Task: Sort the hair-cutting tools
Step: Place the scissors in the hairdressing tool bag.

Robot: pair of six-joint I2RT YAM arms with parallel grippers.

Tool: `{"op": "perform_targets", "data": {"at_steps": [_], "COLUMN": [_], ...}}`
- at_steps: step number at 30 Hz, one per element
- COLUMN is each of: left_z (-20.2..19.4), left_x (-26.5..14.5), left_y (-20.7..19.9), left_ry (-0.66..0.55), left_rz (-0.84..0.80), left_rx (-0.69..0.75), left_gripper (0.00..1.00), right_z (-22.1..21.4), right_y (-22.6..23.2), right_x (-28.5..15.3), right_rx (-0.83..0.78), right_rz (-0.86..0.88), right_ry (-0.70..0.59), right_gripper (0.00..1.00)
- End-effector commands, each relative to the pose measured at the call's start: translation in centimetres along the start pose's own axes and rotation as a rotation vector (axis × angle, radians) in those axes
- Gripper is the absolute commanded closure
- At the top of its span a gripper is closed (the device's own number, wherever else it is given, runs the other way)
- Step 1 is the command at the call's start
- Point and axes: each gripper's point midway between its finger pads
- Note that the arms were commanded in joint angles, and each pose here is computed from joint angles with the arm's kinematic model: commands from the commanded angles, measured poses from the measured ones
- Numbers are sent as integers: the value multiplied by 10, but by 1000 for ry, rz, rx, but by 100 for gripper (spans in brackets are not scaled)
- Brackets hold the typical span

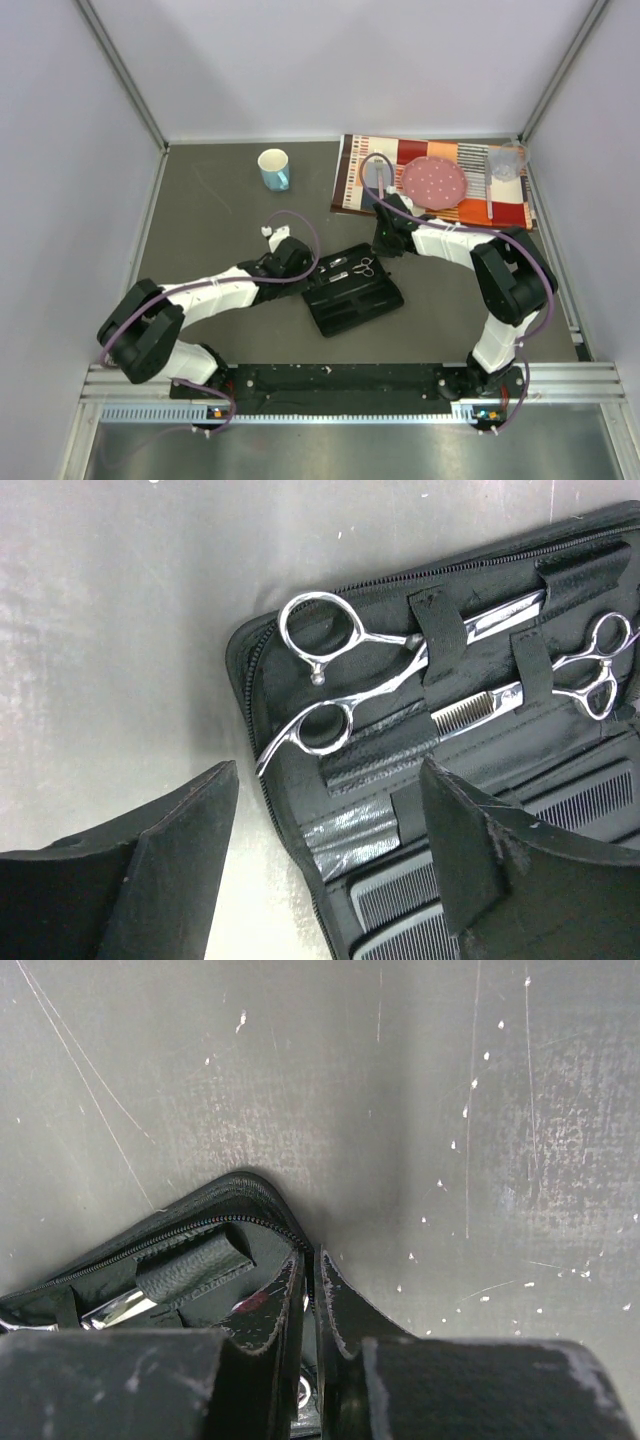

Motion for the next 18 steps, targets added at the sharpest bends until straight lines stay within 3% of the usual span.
{"op": "perform_targets", "data": {"at_steps": [1, 6, 18], "left_z": [18, 26, 25], "left_x": [-20, -24, 9], "left_y": [-5, -15, -26], "left_ry": [-59, -89, -57], "left_rz": [-13, -54, -35], "left_rx": [22, 29, 92], "left_gripper": [25, 46, 49], "right_z": [-26, -28, -36], "right_y": [0, -2, -2], "right_x": [-7, -5, 2], "right_rx": [-32, -34, -36], "right_rz": [9, -1, -3], "right_ry": [82, 90, 126], "right_gripper": [94, 96, 100]}}
Point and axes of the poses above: each gripper's point midway between its finger pads, its own x axis out along the fingers, its own y axis along the line the jaws close on, z = x × y, and after that the axes turned 3 degrees about x, right-handed
